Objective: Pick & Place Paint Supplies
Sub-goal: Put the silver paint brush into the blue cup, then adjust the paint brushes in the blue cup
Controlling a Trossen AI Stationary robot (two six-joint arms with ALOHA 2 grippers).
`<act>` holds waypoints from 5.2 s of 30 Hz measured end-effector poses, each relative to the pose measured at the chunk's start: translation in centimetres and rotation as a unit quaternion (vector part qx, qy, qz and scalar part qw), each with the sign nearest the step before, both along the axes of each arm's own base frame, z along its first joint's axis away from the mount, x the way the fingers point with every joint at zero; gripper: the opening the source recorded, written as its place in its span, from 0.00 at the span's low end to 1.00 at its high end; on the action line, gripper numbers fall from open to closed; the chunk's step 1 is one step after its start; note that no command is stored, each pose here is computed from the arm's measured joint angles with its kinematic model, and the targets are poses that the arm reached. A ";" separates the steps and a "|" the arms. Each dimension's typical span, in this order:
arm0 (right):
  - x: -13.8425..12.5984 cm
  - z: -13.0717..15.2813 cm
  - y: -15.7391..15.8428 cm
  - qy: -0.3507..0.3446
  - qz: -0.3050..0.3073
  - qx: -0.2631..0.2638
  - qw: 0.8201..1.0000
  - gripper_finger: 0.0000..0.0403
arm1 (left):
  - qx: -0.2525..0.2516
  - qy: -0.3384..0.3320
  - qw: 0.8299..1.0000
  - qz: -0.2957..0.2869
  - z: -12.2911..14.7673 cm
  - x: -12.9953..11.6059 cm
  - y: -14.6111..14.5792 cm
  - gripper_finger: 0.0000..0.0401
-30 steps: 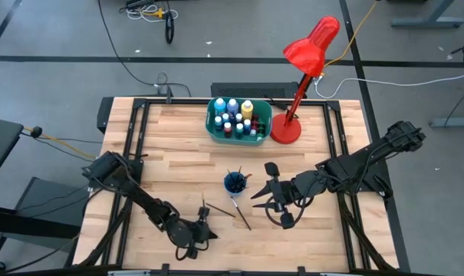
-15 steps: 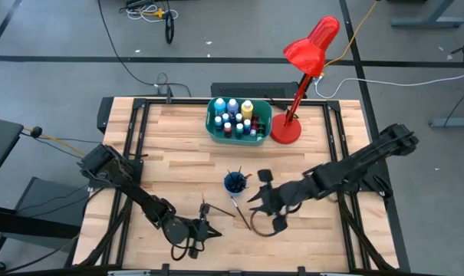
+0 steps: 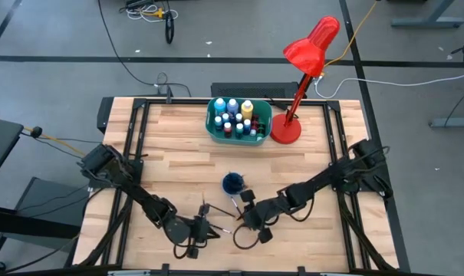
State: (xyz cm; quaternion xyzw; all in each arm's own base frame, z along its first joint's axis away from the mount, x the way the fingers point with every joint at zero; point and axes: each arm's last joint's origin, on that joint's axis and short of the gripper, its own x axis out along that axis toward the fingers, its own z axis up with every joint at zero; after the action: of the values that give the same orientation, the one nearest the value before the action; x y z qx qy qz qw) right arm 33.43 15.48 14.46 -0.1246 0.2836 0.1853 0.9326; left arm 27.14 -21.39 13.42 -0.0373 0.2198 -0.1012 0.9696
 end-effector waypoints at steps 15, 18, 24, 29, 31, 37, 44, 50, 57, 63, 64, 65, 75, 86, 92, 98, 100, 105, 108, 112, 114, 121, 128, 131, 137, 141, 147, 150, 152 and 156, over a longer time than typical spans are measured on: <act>0.1 1.9 0.0 -0.050 -0.037 0.019 0.998 0.27 | 0.087 0.104 0.990 0.024 -2.1 1.9 4.8 0.41; 0.1 2.7 -0.4 -0.071 -0.074 -0.001 0.995 0.27 | 0.081 0.121 0.989 0.030 -2.3 2.5 6.2 0.45; -0.3 5.3 -1.0 -0.127 -0.107 -0.060 0.984 0.27 | 0.050 0.164 0.985 0.026 -2.7 3.2 8.4 0.46; -0.3 7.9 -2.2 -0.197 -0.134 -0.130 0.963 0.27 | 0.047 0.173 0.984 0.004 -2.7 3.3 8.8 0.36; -0.3 8.5 -2.9 -0.205 -0.140 -0.137 0.959 0.27 | 0.044 0.176 0.983 0.000 -2.7 3.3 8.8 0.26; -1.3 8.9 -3.9 -0.157 -0.204 -0.119 0.959 0.27 | 0.051 0.167 0.985 -0.001 -2.6 3.3 8.6 0.03; -4.2 8.9 -3.3 -0.058 -0.201 -0.112 0.971 0.27 | 0.108 0.145 0.983 0.006 -2.7 3.5 8.9 0.01; -5.7 9.2 -3.7 -0.023 -0.221 -0.122 0.968 0.27 | 0.159 0.118 0.979 0.041 -2.5 3.7 9.2 0.03; -6.1 7.7 -4.2 0.004 -0.268 -0.076 0.960 0.27 | 0.150 0.105 0.982 0.051 -2.2 3.9 9.2 0.01; -6.9 5.7 -4.7 0.023 -0.319 -0.025 0.947 0.27 | 0.176 0.077 0.975 0.112 -1.8 4.2 9.6 0.08; -7.0 5.4 -4.8 0.025 -0.330 -0.013 0.944 0.27 | 0.181 0.075 0.973 0.122 -1.7 4.2 9.6 0.10; -7.1 5.1 -5.0 0.027 -0.340 -0.003 0.940 0.27 | 0.185 0.074 0.972 0.129 -1.7 4.2 9.7 0.12; -8.9 1.4 -6.2 0.046 -0.380 0.038 0.923 0.27 | 0.189 0.077 0.968 0.146 -1.8 4.4 10.5 0.24; -8.9 1.1 -6.2 0.026 -0.360 0.054 0.931 0.27 | 0.209 0.078 0.965 0.137 -1.8 4.5 10.7 0.26; -8.9 1.1 -6.2 0.024 -0.360 0.054 0.931 0.27 | 0.207 0.078 0.966 0.136 -1.8 4.5 10.7 0.26; -8.8 1.2 -6.1 0.017 -0.358 0.057 0.932 0.27 | 0.211 0.076 0.964 0.144 -1.7 4.5 10.7 0.26; -8.9 1.2 -6.1 0.020 -0.353 0.048 0.934 0.27 | 0.217 0.073 0.961 0.157 -1.6 4.5 10.8 0.26; -9.0 1.6 -6.2 0.016 -0.347 0.042 0.937 0.27 | 0.208 0.058 0.963 0.162 -0.4 4.4 10.8 0.26; -9.6 2.3 -6.5 0.021 -0.346 0.035 0.937 0.27 | 0.201 0.045 0.965 0.165 0.6 4.3 10.9 0.26; -11.2 3.1 -7.2 0.053 -0.349 0.006 0.936 0.27 | 0.207 0.054 0.962 0.169 1.0 4.0 11.1 0.26; -12.0 3.3 -7.6 0.072 -0.362 0.001 0.929 0.27 | 0.216 0.073 0.958 0.175 0.7 3.8 11.4 0.26; -14.2 2.4 -8.8 0.116 -0.492 -0.005 0.863 0.27 | 0.187 0.107 0.951 0.222 0.2 3.7 12.9 0.25; -15.9 1.1 -10.2 0.082 -0.606 -0.031 0.790 0.27 | 0.179 0.107 0.950 0.234 0.2 3.8 13.4 0.25; -16.4 -0.6 -10.7 0.086 -0.627 -0.001 0.774 0.27 | 0.172 0.104 0.951 0.237 0.3 3.9 13.5 0.25; -17.5 -3.3 -11.7 0.083 -0.641 0.044 0.762 0.25 | 0.145 0.081 0.952 0.255 0.6 4.4 13.9 0.25; -17.4 -4.1 -12.0 0.055 -0.624 0.062 0.777 0.19 | 0.123 0.078 0.958 0.247 0.7 4.8 14.6 0.25; -17.3 -4.7 -12.3 0.037 -0.616 0.097 0.781 0.10 | 0.101 0.073 0.962 0.243 0.8 5.0 14.9 0.25; -17.3 -4.9 -12.4 0.047 -0.613 0.103 0.782 0.05 | 0.101 0.075 0.964 0.236 0.8 5.0 14.9 0.25; -17.1 -4.9 -12.4 0.047 -0.613 0.108 0.781 0.02 | 0.099 0.073 0.964 0.236 0.8 5.1 14.9 0.25; -16.8 -5.1 -12.4 0.047 -0.602 0.097 0.791 0.01 | 0.105 0.073 0.964 0.232 0.8 5.1 14.9 0.25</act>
State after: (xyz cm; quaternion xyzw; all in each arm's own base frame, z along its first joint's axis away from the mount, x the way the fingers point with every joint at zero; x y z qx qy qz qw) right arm 16.61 3.06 9.36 0.1714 0.3251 -0.3814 0.8482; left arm 32.20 -6.50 14.22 0.0076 0.2846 0.1532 0.9463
